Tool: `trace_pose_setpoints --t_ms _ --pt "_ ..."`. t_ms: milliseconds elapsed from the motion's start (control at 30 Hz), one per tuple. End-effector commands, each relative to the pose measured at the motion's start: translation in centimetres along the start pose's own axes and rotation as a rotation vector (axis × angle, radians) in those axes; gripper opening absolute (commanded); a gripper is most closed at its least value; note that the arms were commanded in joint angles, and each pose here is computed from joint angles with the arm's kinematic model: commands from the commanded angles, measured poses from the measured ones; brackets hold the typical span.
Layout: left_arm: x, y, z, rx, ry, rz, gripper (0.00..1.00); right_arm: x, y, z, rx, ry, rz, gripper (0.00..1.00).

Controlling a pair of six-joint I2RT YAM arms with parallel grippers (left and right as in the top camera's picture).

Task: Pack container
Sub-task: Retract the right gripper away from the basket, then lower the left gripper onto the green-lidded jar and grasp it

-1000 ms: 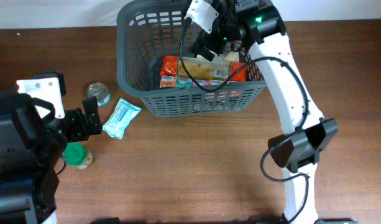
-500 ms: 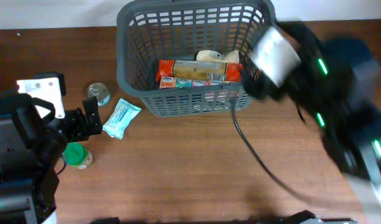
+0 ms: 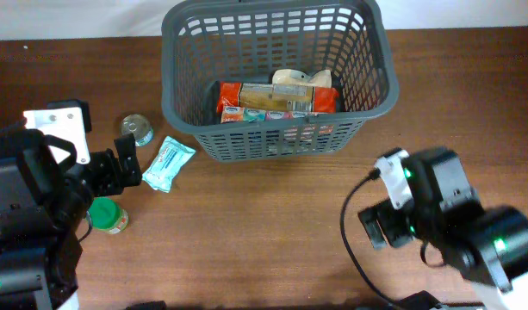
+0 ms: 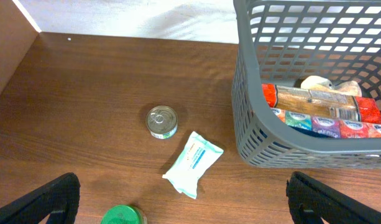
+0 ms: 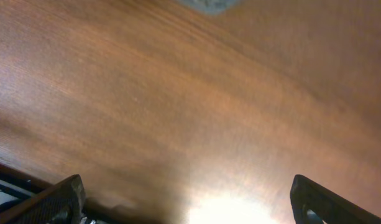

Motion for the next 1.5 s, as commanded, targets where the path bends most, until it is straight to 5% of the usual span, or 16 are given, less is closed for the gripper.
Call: trace_pose_setpoints --t_ms 0,300,1067,1467 --pt "0.3 0.3 0.1 -0.019 -0.006 -0.015 0.99 2.1 -2.8 -0.3 -0.098 -0.002 -0.100 0.99" --pt "0.3 0.3 0.1 -0.019 -0.006 -0.015 0.99 5.8 -5.3 -0.7 -0.114 0.016 -0.306 0.99" --pt "0.3 0.3 0.0 -0.018 -0.008 -0.016 0.99 5.8 -5.3 -0.7 -0.114 0.021 -0.305 0.99" --pt "0.4 1.4 -1.1 -0.010 -0.129 -0.081 0.99 5.8 -5.3 -0.7 -0.114 0.021 -0.305 0.99"
Point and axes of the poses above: each gripper's point midway between its finger pads, its own x axis back along the fingers, its own z axis along the line the jaws close on, y = z × x, the point moved 7 cm from there along x, back along the fingers, and after that the axes turned 7 degrees about -x, right-handed, at the moved point
